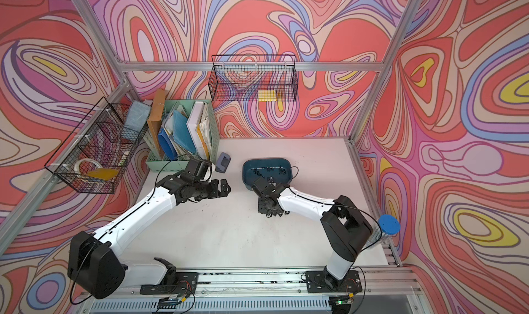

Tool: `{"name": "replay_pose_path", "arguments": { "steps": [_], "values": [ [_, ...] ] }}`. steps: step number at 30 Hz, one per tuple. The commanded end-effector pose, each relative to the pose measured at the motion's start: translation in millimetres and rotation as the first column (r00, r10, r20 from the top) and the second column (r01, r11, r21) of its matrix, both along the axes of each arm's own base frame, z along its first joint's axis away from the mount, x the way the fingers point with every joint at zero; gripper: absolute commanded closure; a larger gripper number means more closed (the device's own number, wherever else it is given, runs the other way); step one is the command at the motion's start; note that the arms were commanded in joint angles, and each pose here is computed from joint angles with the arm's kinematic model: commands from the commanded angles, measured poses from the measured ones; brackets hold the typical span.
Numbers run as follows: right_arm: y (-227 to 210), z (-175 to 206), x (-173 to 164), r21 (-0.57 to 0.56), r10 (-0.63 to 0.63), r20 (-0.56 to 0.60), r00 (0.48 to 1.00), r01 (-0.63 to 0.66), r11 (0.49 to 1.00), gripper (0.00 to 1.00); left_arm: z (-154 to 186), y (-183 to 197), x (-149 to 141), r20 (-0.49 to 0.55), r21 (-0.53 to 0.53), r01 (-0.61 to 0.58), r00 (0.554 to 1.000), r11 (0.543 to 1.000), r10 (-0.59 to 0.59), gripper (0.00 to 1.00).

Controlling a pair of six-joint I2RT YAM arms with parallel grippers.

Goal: Take out the wing nut from the storage box
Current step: Place the wing nut at the center of the board, then pick up the wing nut from the storage box.

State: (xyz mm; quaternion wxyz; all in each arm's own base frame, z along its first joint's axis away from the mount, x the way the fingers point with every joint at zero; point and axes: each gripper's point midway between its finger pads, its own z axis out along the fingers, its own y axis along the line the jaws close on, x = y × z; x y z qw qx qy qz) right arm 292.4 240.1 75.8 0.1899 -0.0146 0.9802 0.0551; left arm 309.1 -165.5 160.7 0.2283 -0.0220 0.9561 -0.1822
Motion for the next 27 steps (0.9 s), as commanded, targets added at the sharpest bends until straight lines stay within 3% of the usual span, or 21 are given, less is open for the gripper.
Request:
{"name": "replay_pose_path", "arguments": {
  "steps": [1, 4, 11, 13, 22, 24, 27],
  "values": [
    [1, 40, 20, -0.034, 0.047, 0.119, 0.992, -0.043, 0.998, 0.57, 10, -5, 11, 0.02, -0.018, 0.003, 1.0, 1.0, -0.003, 0.01],
    [5, 56, 36, -0.037, 0.069, 0.166, 0.984, -0.064, 0.997, 0.54, 10, -7, 16, 0.018, -0.014, 0.006, 1.0, 1.0, -0.006, 0.01],
    [3, 70, 84, -0.023, 0.063, 0.205, 0.977, -0.06, 0.998, 0.31, 14, -9, 26, 0.028, 0.007, 0.009, 1.0, 1.0, -0.009, 0.01],
    [-1, 77, 98, 0.004, 0.048, 0.225, 0.973, -0.05, 0.999, 0.29, 14, -7, 29, 0.027, 0.022, 0.001, 1.0, 1.0, -0.002, 0.01],
    [-14, 52, 145, 0.021, 0.015, 0.196, 0.98, -0.019, 1.0, 0.21, 9, -3, 45, 0.042, 0.082, -0.02, 0.999, 0.996, 0.017, 0.01],
    [-16, 47, 152, 0.024, 0.007, 0.19, 0.982, -0.011, 1.0, 0.13, 9, -3, 49, 0.056, 0.09, -0.019, 0.998, 0.996, 0.014, 0.01],
    [-20, 39, 161, 0.029, -0.001, 0.183, 0.983, -0.005, 1.0, 0.13, 9, -3, 55, 0.077, 0.1, -0.016, 0.997, 0.995, 0.008, 0.01]
  ]
}}
